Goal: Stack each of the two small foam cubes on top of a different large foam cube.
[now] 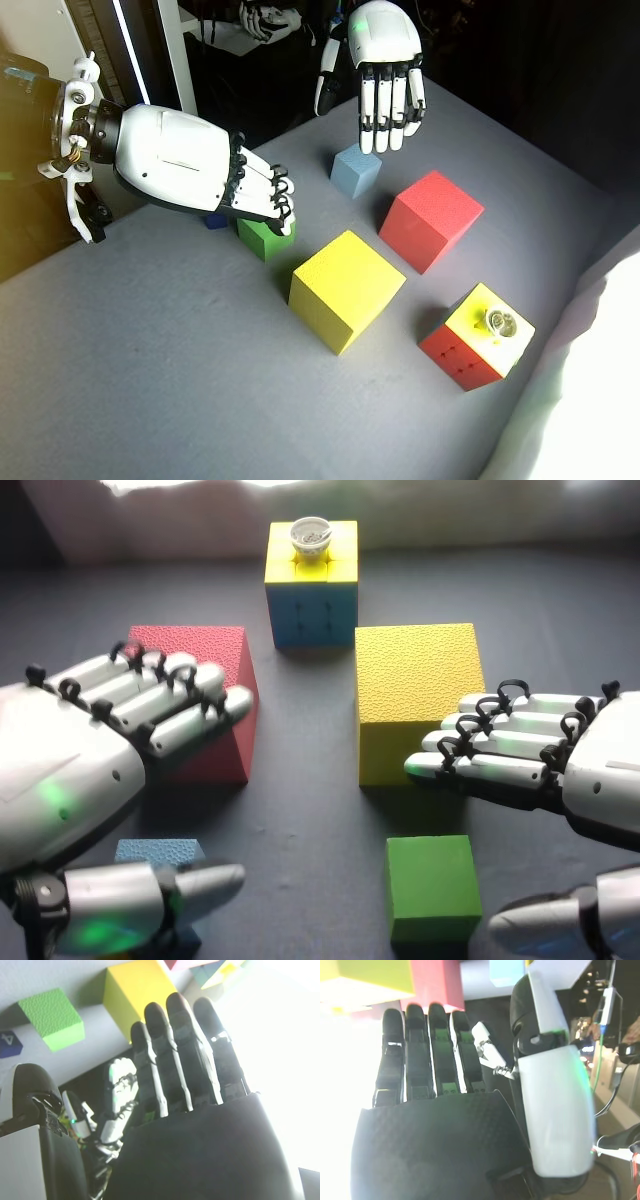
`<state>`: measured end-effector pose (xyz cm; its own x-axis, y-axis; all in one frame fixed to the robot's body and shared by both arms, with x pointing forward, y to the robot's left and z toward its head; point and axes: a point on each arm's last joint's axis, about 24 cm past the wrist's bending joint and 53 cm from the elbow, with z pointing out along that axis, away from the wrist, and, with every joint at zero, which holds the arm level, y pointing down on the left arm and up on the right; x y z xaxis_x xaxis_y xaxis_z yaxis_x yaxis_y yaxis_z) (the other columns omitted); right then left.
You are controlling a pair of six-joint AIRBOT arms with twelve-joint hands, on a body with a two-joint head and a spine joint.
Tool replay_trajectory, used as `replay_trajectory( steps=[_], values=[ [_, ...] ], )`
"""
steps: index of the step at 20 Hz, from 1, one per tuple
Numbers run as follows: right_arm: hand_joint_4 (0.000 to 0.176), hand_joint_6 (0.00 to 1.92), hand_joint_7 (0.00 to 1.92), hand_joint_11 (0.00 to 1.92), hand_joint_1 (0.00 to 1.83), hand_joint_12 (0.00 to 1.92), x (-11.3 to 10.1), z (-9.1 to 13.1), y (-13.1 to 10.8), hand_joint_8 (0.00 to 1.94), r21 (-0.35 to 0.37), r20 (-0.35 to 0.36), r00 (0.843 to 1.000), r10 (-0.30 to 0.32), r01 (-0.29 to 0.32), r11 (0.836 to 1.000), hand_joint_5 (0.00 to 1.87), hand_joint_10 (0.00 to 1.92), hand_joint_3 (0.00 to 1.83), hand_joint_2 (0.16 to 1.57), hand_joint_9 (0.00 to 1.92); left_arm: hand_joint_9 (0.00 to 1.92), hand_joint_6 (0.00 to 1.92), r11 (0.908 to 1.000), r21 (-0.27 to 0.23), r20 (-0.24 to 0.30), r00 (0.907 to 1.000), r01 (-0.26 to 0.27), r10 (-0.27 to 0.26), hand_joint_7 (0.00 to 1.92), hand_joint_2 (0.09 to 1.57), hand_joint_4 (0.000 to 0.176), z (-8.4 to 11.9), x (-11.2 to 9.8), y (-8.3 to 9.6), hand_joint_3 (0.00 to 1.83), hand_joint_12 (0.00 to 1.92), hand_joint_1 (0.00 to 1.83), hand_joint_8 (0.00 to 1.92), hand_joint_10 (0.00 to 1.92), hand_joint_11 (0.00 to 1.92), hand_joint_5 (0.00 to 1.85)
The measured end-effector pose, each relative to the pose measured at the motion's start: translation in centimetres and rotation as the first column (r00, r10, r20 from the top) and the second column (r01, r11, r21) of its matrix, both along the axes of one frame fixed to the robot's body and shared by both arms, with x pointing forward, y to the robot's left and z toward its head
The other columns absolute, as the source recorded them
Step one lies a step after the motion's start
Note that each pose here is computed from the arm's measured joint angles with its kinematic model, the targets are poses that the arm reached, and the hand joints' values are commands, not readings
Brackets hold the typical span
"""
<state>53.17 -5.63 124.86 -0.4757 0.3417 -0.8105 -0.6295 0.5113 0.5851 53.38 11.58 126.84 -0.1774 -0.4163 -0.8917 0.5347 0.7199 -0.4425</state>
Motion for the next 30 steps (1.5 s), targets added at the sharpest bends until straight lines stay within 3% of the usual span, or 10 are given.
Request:
replay_trajectory(
  steps=[4, 6, 9, 13, 16, 18, 20, 23, 25, 30],
  values=[
    [0.000, 0.00, 0.00, 0.00, 0.10, 0.00, 0.6, -1.0, -0.3, 0.00, -0.010, -0.051, 0.998, -0.045, 0.045, 0.999, 0.00, 0.00, 0.00, 1.13, 0.00, 0.00, 0.00, 1.0000, 0.001, -0.009, 1.0000, -0.001, 0.001, 0.00, 1.08, 0.000, -0.2, 0.0, 0.0, 0.00, 0.00, 0.00, 0.00, 0.00, 0.00, 0.00],
    [0.000, 0.00, 0.00, 0.00, 0.28, 0.00, 0.7, -1.7, -0.2, 0.00, -0.017, -0.084, 0.995, -0.058, 0.056, 0.998, 0.00, 0.00, 0.00, 1.07, 0.00, 0.00, 0.00, 1.0000, 0.003, -0.008, 1.0000, -0.002, 0.002, 0.00, 0.99, 0.000, -0.2, 0.0, 0.0, 0.00, 0.00, 0.13, 0.00, 0.00, 0.00, 0.00],
    [0.000, 0.00, 0.00, 0.00, 0.47, 0.00, 0.2, -2.6, 0.3, 0.00, -0.049, -0.098, 0.994, -0.045, 0.040, 0.998, 0.00, 0.00, 0.00, 0.96, 0.00, 0.00, 0.00, 1.0000, -0.004, -0.017, 0.9998, 0.002, -0.002, 0.00, 0.88, 0.000, -0.3, -0.2, -0.2, 0.00, 0.00, 0.40, 0.00, 0.00, 0.00, 0.00],
    [0.000, 0.00, 0.00, 0.00, 0.94, 0.00, 0.0, -3.2, 0.8, 0.00, -0.063, -0.109, 0.993, -0.038, 0.032, 0.997, 0.00, 0.00, 0.00, 0.91, 0.00, 0.00, 0.00, 0.9998, -0.011, -0.048, 0.9988, -0.014, 0.013, 0.00, 0.90, 0.000, -0.8, -0.4, -0.2, 0.00, 0.00, 1.03, 0.00, 0.00, 0.00, 0.00],
    [0.000, 0.00, 0.00, 0.00, 0.97, 0.00, -0.1, -3.1, 1.1, 0.00, -0.064, -0.098, 0.995, -0.030, 0.024, 0.998, 0.00, 0.00, 0.00, 0.90, 0.00, 0.00, 0.00, 0.9999, 0.008, -0.103, 0.9946, -0.014, 0.015, 0.00, 0.90, 0.000, -2.2, -0.5, -0.3, 0.00, 0.00, 1.06, 0.00, 0.00, 0.00, 0.00],
    [0.000, 0.00, 0.00, 0.02, 1.26, 0.01, -0.2, -3.0, 1.3, 0.00, -0.053, -0.095, 0.995, -0.027, 0.022, 0.998, 0.00, 0.00, 0.00, 0.88, 0.00, 0.00, 0.00, 0.9997, 0.022, -0.129, 0.9916, -0.008, 0.010, 0.00, 0.95, 0.000, -3.0, -0.8, -0.6, 0.00, 0.00, 1.25, 0.00, 0.00, 0.00, 0.00],
    [0.000, 0.00, 0.00, 0.02, 1.33, 0.01, 0.0, -2.6, 1.2, 0.00, -0.036, -0.095, 0.995, -0.033, 0.030, 0.999, 0.00, 0.00, 0.00, 0.94, 0.00, 0.00, 0.00, 0.9995, 0.024, -0.158, 0.9872, -0.023, 0.026, 0.00, 0.96, 0.000, -3.6, -0.9, -0.5, 0.01, 0.00, 1.26, 0.00, 0.00, 0.00, 0.00],
    [0.000, 0.00, 0.00, 0.00, 1.36, 0.00, 0.3, -3.4, 0.7, 0.00, -0.016, -0.166, 0.984, -0.061, 0.059, 0.998, 0.00, 0.00, 0.02, 0.98, 0.00, 0.00, 0.00, 0.9979, 0.016, -0.220, 0.9733, -0.064, 0.066, 0.00, 0.95, 0.000, -5.1, -1.1, -0.1, 0.00, 0.02, 1.36, 0.00, 0.00, 0.04, 0.00],
    [0.000, 0.00, 0.00, 0.00, 1.36, 0.00, 0.3, -4.3, 1.0, 0.00, -0.042, -0.193, 0.979, -0.065, 0.058, 0.997, 0.00, 0.00, 0.02, 0.99, 0.00, 0.00, 0.00, 0.9970, 0.016, -0.252, 0.9648, -0.075, 0.077, 0.00, 0.99, 0.000, -6.3, -1.3, -0.2, 0.01, 0.02, 1.31, 0.00, 0.00, 0.04, 0.00],
    [0.000, 0.00, 0.00, 0.00, 1.36, 0.00, 0.3, -4.7, 2.5, 0.00, -0.040, -0.213, 0.976, -0.035, 0.028, 0.999, 0.00, 0.00, 0.01, 1.01, 0.00, 0.00, 0.00, 0.9930, 0.006, -0.280, 0.9530, -0.118, 0.115, 0.00, 0.99, 0.000, -7.5, -1.0, -0.1, 0.01, 0.06, 1.34, 0.00, 0.00, 0.08, 0.00]
  ],
)
